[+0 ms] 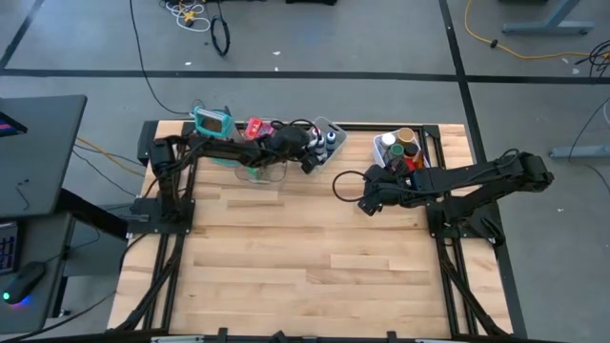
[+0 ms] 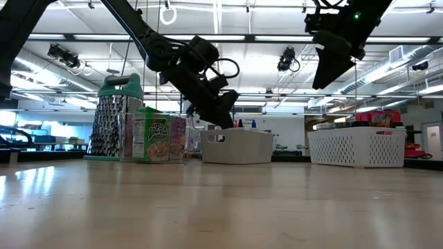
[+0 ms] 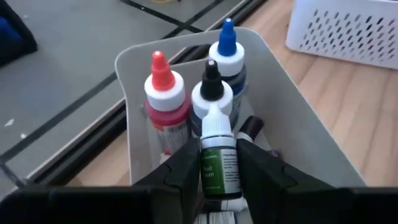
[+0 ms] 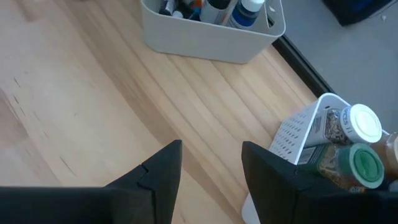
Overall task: Pick & Place Kitchen Items
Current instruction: Put the small green food coloring bottle into the gray bin, then return to home position
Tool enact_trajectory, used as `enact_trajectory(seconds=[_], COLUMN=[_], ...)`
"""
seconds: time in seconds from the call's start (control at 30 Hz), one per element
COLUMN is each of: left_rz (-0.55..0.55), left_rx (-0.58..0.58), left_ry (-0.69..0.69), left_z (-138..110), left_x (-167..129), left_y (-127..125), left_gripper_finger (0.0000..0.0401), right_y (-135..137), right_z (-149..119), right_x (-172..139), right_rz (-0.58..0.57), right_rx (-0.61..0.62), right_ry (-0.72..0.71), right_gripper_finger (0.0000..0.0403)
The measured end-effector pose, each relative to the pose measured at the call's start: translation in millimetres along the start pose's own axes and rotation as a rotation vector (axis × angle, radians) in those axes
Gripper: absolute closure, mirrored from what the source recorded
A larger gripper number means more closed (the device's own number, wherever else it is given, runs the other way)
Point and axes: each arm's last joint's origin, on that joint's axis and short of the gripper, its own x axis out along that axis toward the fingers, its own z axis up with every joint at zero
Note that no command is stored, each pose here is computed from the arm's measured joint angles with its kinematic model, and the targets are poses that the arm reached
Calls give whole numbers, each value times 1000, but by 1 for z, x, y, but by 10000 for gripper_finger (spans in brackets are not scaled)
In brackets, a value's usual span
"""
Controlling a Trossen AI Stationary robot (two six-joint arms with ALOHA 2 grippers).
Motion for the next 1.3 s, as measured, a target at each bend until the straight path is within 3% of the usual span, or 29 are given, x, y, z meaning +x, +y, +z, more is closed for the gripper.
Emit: enact_trajectory(seconds=[0.23,0.43,0.6,0.73,0.83,0.97,1.07,1.17,1.23,1.3], left_rz=[-18,-53,-92,-140,-168,-174,-194,-218,-229,-239], left_rx=[22,-51,-13,102,166,186,192,170,158,147], left_ry=[8,3,-27,-155,-241,-285,-293,-316,-344,-390], left_z=[-1,11,43,71,76,58,28,-4,-25,-44], left_x=[-1,-19,-75,-140,-186,-237,-259,-273,-281,-284], left_y=[-3,-8,-4,-3,2,19,29,39,45,50], left_gripper_finger=[247,220,232,246,253,260,263,264,264,264], right_y=[1,1,6,14,21,31,39,47,46,38], right_z=[1,5,8,13,13,12,11,12,12,8], right_x=[0,0,-1,-6,-11,-18,-19,-20,-22,-23], right_rz=[5,-37,48,64,129,196,247,469,630,718], right_rx=[1,5,-28,-44,-94,-207,-404,-538,-578,-584], right_ry=[-7,-73,-81,-170,-196,-229,-302,-425,-490,-518], right_gripper_finger=[225,225,225,225,225,225,225,225,225,225])
